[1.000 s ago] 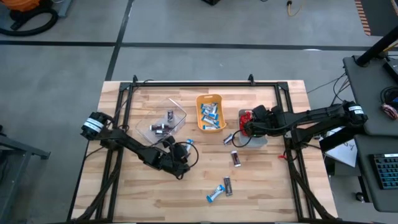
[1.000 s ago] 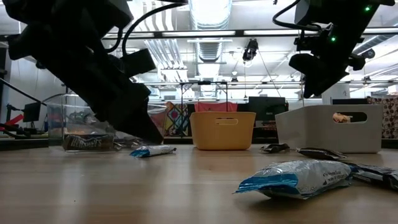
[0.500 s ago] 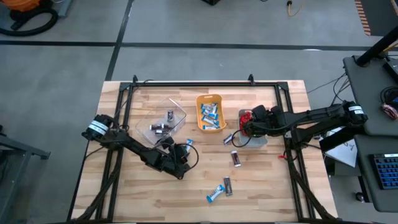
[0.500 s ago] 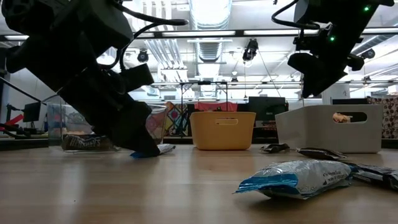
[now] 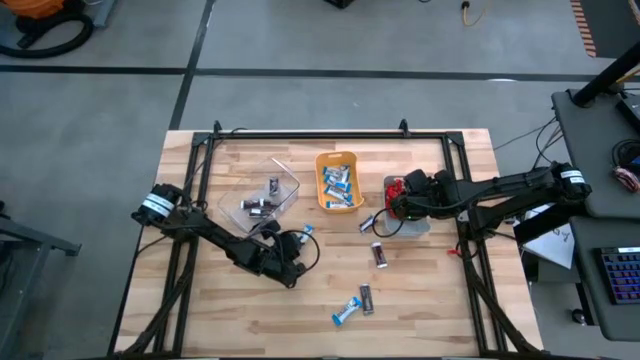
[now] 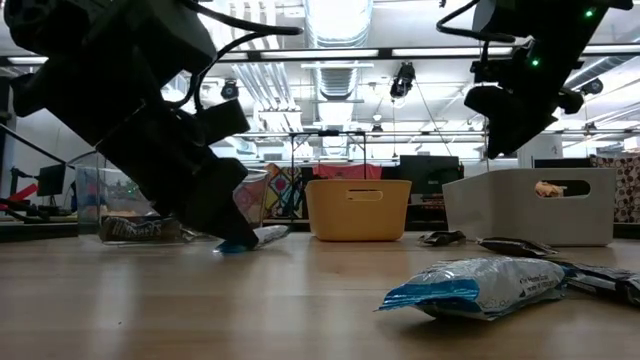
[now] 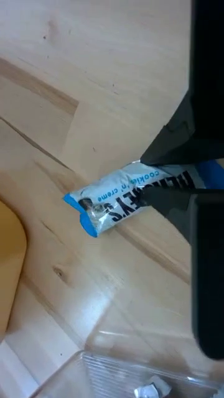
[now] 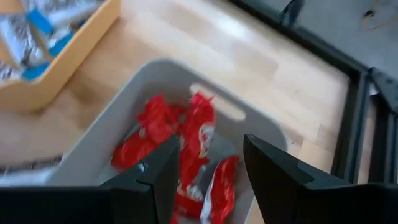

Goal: Organize candy in baskets
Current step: Put the white chocolate into the yellow bin

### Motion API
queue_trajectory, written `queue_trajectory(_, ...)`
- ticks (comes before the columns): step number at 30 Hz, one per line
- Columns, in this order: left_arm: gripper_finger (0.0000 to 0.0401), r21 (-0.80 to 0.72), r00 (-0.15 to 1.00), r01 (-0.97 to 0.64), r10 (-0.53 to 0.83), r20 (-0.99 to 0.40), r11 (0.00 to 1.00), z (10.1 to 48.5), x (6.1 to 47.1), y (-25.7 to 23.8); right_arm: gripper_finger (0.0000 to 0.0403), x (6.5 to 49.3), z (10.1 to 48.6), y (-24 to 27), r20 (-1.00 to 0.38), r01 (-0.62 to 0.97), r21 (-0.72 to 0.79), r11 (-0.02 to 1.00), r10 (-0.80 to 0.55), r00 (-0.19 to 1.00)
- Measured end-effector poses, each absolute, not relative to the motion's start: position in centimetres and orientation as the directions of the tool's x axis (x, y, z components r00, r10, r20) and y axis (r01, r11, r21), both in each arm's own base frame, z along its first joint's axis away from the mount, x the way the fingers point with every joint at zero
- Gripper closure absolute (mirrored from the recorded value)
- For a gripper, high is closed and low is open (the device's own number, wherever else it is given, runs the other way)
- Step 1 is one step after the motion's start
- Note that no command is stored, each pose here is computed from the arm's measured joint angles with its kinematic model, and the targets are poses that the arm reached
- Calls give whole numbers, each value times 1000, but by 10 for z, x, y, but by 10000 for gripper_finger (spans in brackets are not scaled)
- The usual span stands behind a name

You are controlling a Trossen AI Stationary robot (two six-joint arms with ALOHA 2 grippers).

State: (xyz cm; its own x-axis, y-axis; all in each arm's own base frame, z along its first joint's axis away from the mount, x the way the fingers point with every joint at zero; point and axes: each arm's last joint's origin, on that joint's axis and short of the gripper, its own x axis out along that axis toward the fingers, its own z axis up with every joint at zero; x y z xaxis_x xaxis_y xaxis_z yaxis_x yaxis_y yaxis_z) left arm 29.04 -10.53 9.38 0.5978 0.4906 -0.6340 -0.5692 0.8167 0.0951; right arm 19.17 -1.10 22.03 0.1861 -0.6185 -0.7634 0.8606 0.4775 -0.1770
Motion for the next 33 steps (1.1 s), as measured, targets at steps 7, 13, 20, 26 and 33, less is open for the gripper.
queue_trajectory(7,393,39,664,-503,415,-622,863,111,292,-112,234,191,223,-7,-815,830,-132,542,-536,220)
queue_trajectory(13,393,-13,783,-385,320,-534,923,143,299,-116,234,195,233,0,-806,805,-107,584,-525,273)
queue_trajectory(20,393,14,869,-297,276,-412,955,177,303,-111,236,207,247,10,-768,743,-46,668,-499,402)
queue_trajectory(26,393,70,884,-318,322,-338,946,194,310,-90,246,218,259,21,-713,662,6,749,-461,528)
queue_trajectory(33,393,75,845,-428,428,-319,901,197,321,-43,258,222,270,34,-681,604,34,796,-424,597)
